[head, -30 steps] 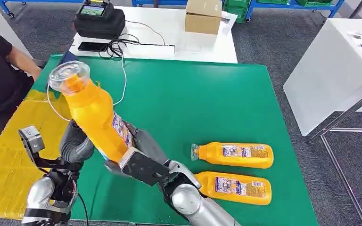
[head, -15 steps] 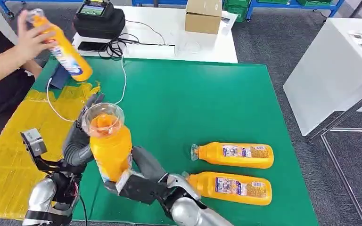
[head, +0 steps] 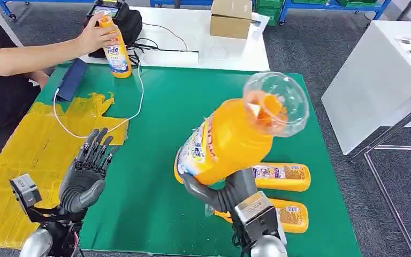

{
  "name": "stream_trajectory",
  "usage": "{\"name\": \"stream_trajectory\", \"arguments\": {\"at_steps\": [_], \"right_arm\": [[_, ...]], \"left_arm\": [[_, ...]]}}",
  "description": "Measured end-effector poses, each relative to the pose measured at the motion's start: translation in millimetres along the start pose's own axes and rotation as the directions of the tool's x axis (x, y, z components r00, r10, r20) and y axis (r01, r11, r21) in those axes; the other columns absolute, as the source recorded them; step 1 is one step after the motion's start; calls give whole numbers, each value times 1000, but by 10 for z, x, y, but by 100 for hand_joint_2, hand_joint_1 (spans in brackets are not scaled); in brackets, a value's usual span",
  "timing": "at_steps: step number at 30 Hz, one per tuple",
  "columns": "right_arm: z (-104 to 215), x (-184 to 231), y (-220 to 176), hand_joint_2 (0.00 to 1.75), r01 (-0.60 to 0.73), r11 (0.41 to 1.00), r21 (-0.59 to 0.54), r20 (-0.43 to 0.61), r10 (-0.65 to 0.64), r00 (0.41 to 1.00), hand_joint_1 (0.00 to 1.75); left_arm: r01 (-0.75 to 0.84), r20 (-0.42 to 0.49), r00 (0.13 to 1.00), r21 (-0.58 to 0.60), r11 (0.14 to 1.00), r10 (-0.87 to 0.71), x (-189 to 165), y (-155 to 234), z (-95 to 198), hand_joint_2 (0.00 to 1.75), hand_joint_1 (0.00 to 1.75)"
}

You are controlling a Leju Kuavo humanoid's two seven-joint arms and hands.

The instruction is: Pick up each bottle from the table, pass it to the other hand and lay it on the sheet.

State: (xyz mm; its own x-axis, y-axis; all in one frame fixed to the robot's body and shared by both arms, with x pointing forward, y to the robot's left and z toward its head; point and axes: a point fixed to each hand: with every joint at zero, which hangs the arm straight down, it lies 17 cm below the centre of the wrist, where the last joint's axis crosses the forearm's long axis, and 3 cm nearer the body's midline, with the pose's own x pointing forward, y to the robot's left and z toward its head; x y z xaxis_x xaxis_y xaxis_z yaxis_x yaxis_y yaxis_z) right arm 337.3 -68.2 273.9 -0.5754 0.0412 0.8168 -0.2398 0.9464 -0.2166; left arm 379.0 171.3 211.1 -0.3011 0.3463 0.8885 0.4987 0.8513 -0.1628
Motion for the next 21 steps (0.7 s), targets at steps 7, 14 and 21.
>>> {"name": "stream_trajectory", "arguments": {"at_steps": [7, 14, 21], "right_arm": [[88, -305, -88, 175, -22, 999, 45, -111, 27, 993, 175], [298, -1036, 70, 175, -56, 968, 243, -342, 139, 929, 175], [600, -1702, 322, 175, -22, 884, 468, -448, 258, 856, 175]], "left_arm": [[12, 5, 1000, -7, 1000, -12, 24, 6, 0, 175, 0], [18, 24, 1000, -39, 999, -17, 90, -9, -123, 175, 0], [13, 32, 999, -73, 997, -10, 89, -61, -311, 175, 0]]}}
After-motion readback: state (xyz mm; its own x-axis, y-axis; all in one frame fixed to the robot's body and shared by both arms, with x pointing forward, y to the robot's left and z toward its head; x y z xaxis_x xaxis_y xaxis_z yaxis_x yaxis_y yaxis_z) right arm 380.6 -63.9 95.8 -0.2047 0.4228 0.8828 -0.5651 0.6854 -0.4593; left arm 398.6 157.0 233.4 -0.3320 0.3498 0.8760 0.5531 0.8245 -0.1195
